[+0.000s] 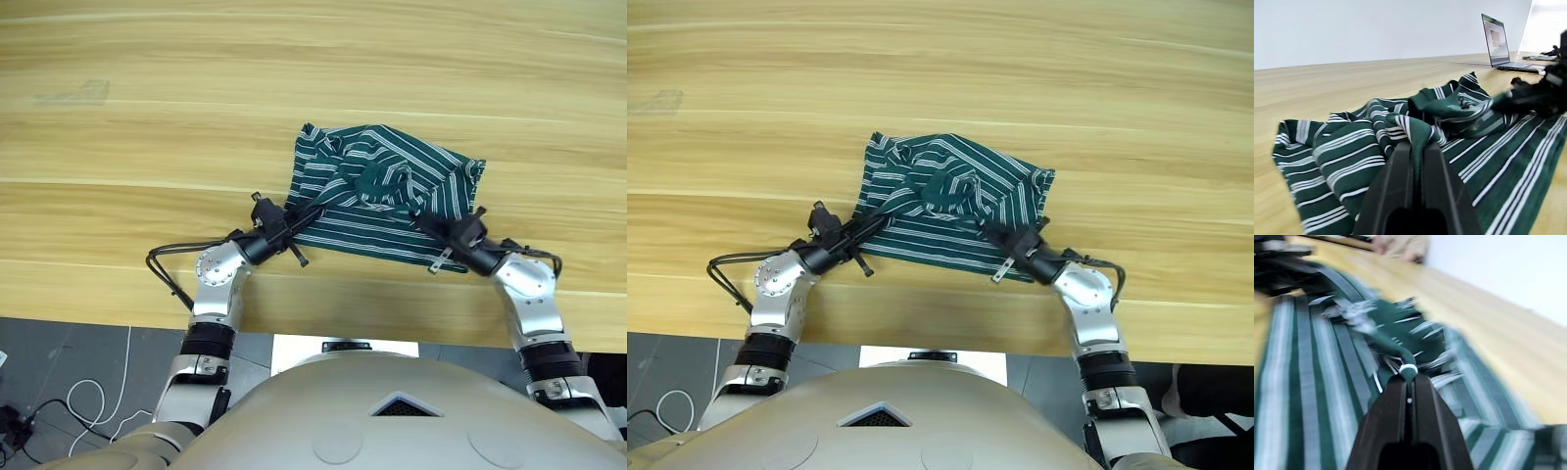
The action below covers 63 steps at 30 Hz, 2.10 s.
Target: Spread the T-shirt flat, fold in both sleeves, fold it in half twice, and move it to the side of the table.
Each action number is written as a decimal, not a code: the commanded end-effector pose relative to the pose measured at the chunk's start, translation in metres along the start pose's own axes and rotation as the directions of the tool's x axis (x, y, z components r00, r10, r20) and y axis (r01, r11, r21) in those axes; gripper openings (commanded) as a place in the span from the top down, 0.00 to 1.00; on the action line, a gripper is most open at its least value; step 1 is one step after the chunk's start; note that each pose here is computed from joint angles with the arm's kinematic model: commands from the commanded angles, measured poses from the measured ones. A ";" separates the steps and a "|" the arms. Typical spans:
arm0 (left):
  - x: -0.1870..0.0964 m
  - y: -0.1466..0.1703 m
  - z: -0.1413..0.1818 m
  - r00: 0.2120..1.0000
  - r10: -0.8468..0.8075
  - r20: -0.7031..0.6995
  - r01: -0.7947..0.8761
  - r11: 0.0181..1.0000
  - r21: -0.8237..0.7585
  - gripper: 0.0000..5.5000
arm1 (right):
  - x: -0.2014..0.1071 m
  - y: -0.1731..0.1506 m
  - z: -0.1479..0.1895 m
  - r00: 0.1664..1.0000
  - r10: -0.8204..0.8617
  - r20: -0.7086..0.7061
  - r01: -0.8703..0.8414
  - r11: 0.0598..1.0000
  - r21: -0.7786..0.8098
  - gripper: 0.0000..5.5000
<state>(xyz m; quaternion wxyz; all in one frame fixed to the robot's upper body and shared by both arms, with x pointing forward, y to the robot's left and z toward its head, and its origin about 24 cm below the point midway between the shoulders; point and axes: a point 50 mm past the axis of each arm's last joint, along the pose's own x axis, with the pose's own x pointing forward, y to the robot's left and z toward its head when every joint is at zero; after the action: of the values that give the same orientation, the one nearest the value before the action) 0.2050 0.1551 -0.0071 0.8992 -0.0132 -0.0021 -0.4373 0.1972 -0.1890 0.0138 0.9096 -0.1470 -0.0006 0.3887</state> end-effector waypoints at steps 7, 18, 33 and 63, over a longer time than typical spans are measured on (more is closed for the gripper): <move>-0.024 -0.010 0.037 0.988 -0.124 0.093 0.111 0.985 0.130 1.00 | -0.041 -0.010 0.041 0.979 0.146 0.141 -0.140 0.989 -0.052 0.99; -0.076 -0.028 0.050 0.985 -0.167 0.038 0.164 0.984 0.075 1.00 | -0.067 -0.040 0.064 0.959 0.054 0.278 -0.089 0.989 0.116 0.99; 0.105 0.139 0.374 0.277 0.423 0.863 -0.707 0.698 -0.115 1.00 | 0.088 -0.218 0.325 -0.008 -0.682 0.732 0.949 0.224 0.220 0.99; -0.107 -0.031 -0.005 0.957 -0.090 -0.276 0.134 0.980 0.146 1.00 | -0.088 -0.007 -0.009 0.918 0.315 -0.241 -0.340 0.938 -0.071 0.99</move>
<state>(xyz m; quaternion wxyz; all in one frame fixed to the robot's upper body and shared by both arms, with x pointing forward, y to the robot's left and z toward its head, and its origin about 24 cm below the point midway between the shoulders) 0.1241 0.2177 -0.0096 0.8719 0.1235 0.0588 -0.4702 0.1448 -0.2594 0.0120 0.8309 -0.2321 0.1098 0.4937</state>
